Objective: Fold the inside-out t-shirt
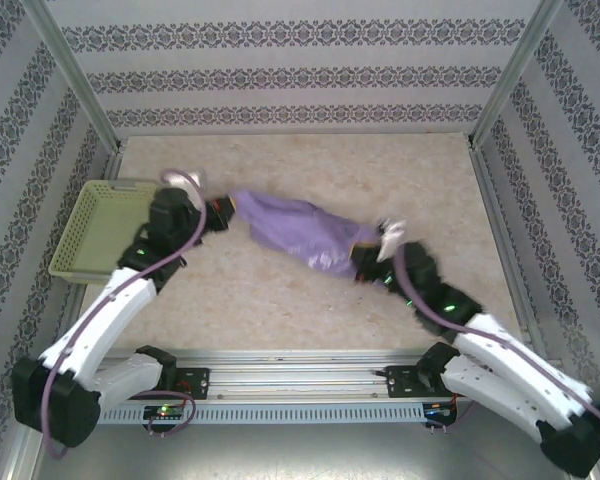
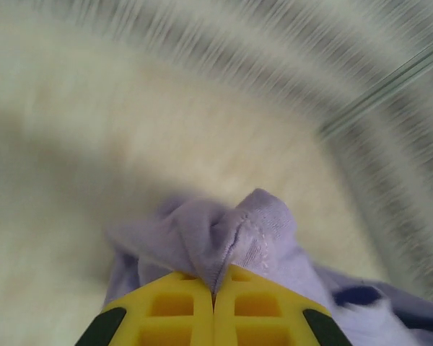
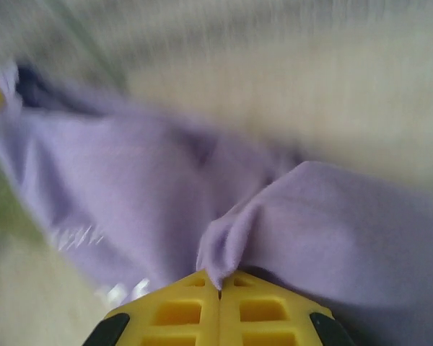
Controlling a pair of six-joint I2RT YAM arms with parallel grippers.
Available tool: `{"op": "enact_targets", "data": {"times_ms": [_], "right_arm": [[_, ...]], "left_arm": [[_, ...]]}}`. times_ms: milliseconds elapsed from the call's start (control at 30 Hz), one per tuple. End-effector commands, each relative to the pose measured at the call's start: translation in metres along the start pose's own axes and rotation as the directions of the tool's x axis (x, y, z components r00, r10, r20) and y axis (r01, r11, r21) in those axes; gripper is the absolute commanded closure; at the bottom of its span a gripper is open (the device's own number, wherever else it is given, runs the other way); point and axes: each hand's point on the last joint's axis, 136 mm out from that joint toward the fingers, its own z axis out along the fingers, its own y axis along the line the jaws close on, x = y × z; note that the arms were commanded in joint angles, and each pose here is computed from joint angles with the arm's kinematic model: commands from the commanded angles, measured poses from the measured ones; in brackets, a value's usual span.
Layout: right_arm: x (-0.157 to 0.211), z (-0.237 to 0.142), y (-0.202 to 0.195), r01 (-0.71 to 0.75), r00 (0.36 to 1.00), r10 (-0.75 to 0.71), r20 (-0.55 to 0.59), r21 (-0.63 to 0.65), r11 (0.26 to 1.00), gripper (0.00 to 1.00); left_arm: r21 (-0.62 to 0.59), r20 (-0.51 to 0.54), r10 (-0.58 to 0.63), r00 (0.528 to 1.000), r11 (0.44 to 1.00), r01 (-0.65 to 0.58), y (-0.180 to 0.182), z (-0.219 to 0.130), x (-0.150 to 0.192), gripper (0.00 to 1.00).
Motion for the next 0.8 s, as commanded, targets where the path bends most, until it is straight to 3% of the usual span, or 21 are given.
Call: {"op": "enact_targets", "data": {"times_ms": [0,100,233,333,433,567,767], "right_arm": [[0.072,0.02,-0.021,-0.113,0.991,0.118,-0.066,0.076,0.991,1.0],[0.108,0.025,-0.025,-0.118,0.983,0.132,-0.124,0.114,0.986,1.0],[0.114,0.029,-0.016,-0.046,0.981,0.073,-0.182,0.147,0.988,0.97],[0.096,0.026,-0.01,0.018,0.983,0.018,-0.184,0.188,0.982,0.7],[0.071,0.015,-0.005,0.08,0.983,-0.04,-0.179,0.226,0.971,0.56],[0.045,0.002,-0.012,0.116,0.98,-0.061,-0.191,0.293,0.949,0.41],[0.021,0.007,-0.028,0.054,0.984,0.006,-0.178,0.327,0.943,0.4]], "left_arm": [[-0.127,-0.185,-0.109,0.977,0.988,0.086,0.053,0.01,0.076,1.0],[-0.2,-0.259,-0.132,0.957,0.976,0.08,0.084,0.009,0.117,1.0],[-0.234,-0.319,-0.119,0.94,0.971,0.043,0.096,0.002,0.137,0.96],[-0.256,-0.32,-0.1,0.942,0.967,0.015,0.097,-0.009,0.134,0.83],[-0.312,-0.298,-0.057,0.953,0.949,-0.041,0.094,-0.026,0.119,0.63],[-0.35,-0.295,0.1,0.95,0.914,-0.205,0.061,-0.042,0.102,0.53],[-0.109,-0.336,0.142,0.931,0.976,-0.188,-0.028,0.006,0.142,0.47]]}}
